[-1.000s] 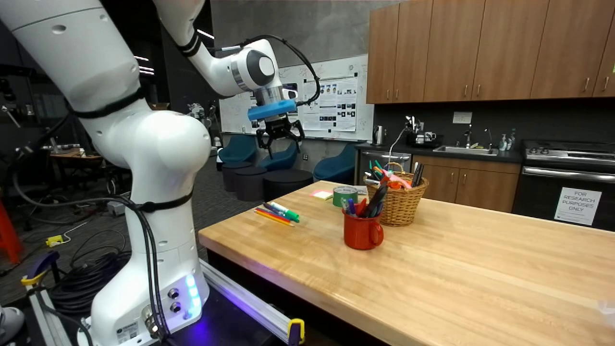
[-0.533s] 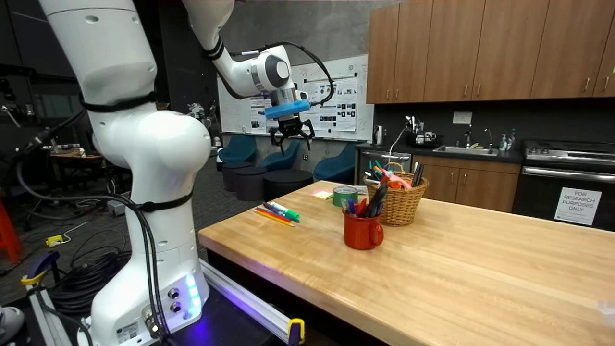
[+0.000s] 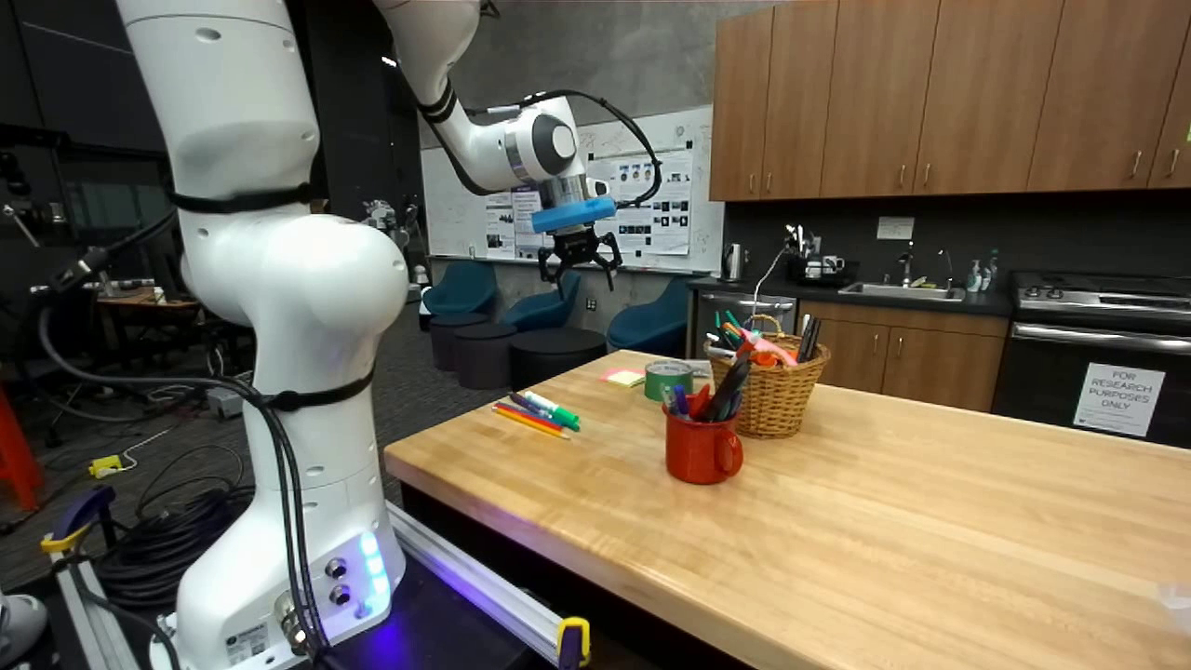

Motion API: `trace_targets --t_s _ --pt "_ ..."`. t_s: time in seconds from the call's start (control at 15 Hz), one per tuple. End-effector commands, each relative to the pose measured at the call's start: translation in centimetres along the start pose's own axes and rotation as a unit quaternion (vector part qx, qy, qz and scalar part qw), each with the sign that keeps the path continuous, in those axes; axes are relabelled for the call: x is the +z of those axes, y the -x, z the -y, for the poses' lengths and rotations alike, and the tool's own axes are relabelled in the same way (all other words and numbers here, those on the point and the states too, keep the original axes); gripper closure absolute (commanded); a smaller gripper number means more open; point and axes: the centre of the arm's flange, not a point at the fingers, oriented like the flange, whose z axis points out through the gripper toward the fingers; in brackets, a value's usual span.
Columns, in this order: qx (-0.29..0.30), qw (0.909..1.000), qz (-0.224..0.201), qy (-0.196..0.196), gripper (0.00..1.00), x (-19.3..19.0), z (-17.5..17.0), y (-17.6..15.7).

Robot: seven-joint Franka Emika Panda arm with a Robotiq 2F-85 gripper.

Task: Pick up the plastic on the left and put it in the center hole of the green masking tape

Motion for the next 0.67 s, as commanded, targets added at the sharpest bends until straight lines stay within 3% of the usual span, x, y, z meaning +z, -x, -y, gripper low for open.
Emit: trace_targets --t_s 0.0,0.6 --pt "0.0 1.0 0.0 0.0 0.0 0.0 0.0 0.0" --pt "0.025 0.9997 -0.001 0.002 0.0 1.2 -6.1 -2.0"
